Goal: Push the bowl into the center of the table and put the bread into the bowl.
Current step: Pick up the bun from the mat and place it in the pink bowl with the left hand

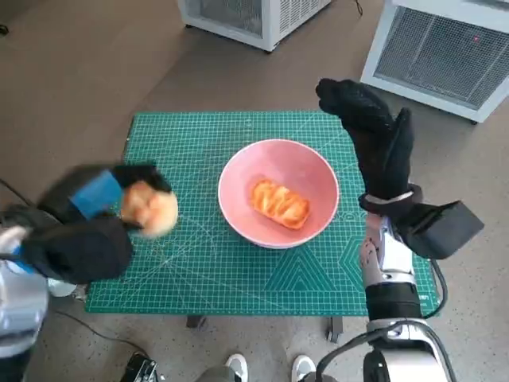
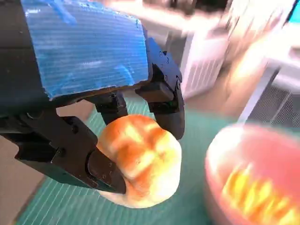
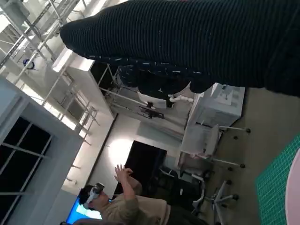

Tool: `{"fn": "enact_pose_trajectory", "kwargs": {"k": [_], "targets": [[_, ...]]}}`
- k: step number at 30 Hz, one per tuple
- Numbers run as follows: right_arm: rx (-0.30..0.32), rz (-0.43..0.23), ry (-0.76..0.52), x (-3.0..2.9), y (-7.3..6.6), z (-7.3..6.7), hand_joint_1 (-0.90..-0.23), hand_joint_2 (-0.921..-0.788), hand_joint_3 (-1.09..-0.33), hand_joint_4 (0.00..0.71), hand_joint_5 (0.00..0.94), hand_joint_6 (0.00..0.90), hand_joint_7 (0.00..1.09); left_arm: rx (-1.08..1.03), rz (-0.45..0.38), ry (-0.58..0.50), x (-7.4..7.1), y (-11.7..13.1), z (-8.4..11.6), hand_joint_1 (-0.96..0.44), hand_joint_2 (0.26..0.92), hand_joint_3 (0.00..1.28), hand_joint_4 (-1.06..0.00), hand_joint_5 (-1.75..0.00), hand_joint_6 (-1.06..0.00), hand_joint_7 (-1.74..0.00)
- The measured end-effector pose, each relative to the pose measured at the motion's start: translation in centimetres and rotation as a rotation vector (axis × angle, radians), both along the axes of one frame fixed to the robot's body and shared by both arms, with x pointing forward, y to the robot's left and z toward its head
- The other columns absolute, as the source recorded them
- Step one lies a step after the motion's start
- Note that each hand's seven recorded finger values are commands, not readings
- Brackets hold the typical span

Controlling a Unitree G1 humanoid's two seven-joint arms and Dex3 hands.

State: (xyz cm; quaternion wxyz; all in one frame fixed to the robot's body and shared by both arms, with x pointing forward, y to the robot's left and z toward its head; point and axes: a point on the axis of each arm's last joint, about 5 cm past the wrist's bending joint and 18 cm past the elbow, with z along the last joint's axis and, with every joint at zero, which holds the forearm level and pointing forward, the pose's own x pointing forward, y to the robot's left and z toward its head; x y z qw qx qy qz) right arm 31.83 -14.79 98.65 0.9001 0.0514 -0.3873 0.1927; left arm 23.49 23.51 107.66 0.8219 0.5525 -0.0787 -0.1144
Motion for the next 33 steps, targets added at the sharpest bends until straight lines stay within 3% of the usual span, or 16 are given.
{"fn": "enact_pose_trajectory", "kwargs": {"k": [8, 16, 25, 33], "targets": [[-0.007, 0.000, -0.003, 0.00, -0.2, 0.0, -0.680, -0.921, -0.775, 0.223, 0.000, 0.091, 0.50, -0.027, -0.059, -0.109, 0.7, -1.8, 1.9, 0.00, 0.888, 0.06, -0.78, -1.07, -0.69, -1.11], [-0.008, -0.004, -0.005, -0.01, -0.4, 0.1, -0.682, -0.921, -0.775, 0.223, 0.000, 0.092, 0.50, -0.026, -0.174, -0.179, 1.8, -5.4, 2.7, 0.00, 0.876, 0.05, -0.82, -1.03, -0.72, -1.07], [-0.011, -0.006, -0.006, -0.05, -0.5, 0.1, -0.683, -0.921, -0.773, 0.225, 0.001, 0.094, 0.50, 0.024, -0.277, -0.158, 4.0, -8.9, 1.7, 0.00, 0.886, 0.04, -0.81, -1.07, -0.71, -1.05], [-0.008, -0.014, -0.004, -0.08, -0.7, 0.0, -0.679, -0.921, -0.772, 0.226, 0.001, 0.095, 0.49, 0.062, -0.341, -0.103, 6.5, -11.4, -0.4, 0.00, 0.903, 0.04, -0.79, -1.10, -0.67, -1.08]]}}
